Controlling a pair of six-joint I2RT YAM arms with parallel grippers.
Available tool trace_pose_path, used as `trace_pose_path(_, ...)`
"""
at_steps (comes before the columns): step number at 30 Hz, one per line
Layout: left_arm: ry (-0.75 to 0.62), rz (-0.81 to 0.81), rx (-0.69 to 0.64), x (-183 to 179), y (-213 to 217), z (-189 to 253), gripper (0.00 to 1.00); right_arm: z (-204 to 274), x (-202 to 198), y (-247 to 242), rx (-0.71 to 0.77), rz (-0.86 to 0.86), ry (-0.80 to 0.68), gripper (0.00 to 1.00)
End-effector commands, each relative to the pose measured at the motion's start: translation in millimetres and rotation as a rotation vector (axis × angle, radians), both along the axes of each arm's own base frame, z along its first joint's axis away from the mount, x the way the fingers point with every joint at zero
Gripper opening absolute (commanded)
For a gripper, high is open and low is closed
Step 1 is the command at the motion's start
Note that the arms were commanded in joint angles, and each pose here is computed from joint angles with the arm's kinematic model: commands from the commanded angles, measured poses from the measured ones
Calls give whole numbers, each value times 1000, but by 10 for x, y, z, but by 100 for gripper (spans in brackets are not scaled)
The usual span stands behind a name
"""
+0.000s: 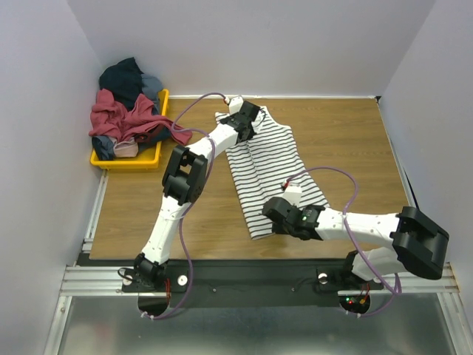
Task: Fold and stack the tank tops
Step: Fold the tank top
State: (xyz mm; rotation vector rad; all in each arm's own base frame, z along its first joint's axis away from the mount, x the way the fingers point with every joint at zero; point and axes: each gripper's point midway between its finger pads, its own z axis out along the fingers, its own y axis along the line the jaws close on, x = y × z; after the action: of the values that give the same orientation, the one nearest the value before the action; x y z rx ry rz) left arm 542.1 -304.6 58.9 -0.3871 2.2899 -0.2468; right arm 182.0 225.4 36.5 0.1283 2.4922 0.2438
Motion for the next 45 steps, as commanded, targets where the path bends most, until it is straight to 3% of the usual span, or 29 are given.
trace_pose_path(1, -127, 16, -79, 125, -2, 687, 0, 236, 124, -27, 0, -35, -65, 6)
trace_pose_path(5, -133, 9, -94, 142, -27, 735, 0, 310, 163, -62, -21, -43, -89, 10)
trace_pose_path(14, -84, -38, -105, 109, -125, 410, 0, -9, 75, -280, -109, -89, -45, 14)
trace_pose_path(16, -86, -48, -111, 106, -144, 402, 2, -30, 60, -326, -116, -96, -45, 21)
trace_pose_path(18, -101, -75, -134, 113, -203, 461, 7, -9, 58, -349, -115, -101, -50, 35)
trace_pose_path(21, -132, -116, -160, 123, -276, 628, 28, 44, 61, -393, -127, -109, -59, 54)
trace_pose_path(22, -150, -129, -166, 134, -295, 689, 41, 76, 68, -396, -126, -113, -63, 58)
trace_pose_path(24, -183, -138, -182, 124, -296, 902, 50, 231, 106, -397, -121, -117, -89, 65)
trace_pose_path(27, -248, -148, -222, 112, -252, 1268, 56, 521, 192, -321, -90, -98, -140, 65)
trace_pose_path(32, -258, -38, -284, 91, 139, 1549, 55, 673, 269, -7, -81, 11, -129, 57)
trace_pose_path(35, -198, 135, -260, 27, 665, 1293, 43, 537, 283, 316, -72, 111, -87, 54)
trace_pose_path(37, -178, 193, -268, 18, 893, 1151, 43, 389, 256, 445, -76, 156, -54, 54)
trace_pose_path(40, -119, 209, -265, 25, 1163, 846, 42, 267, 222, 602, -53, 217, -31, 54)
trace_pose_path(45, -69, 68, -271, 209, 1044, 497, 41, 64, 194, 718, -68, 269, 0, 51)
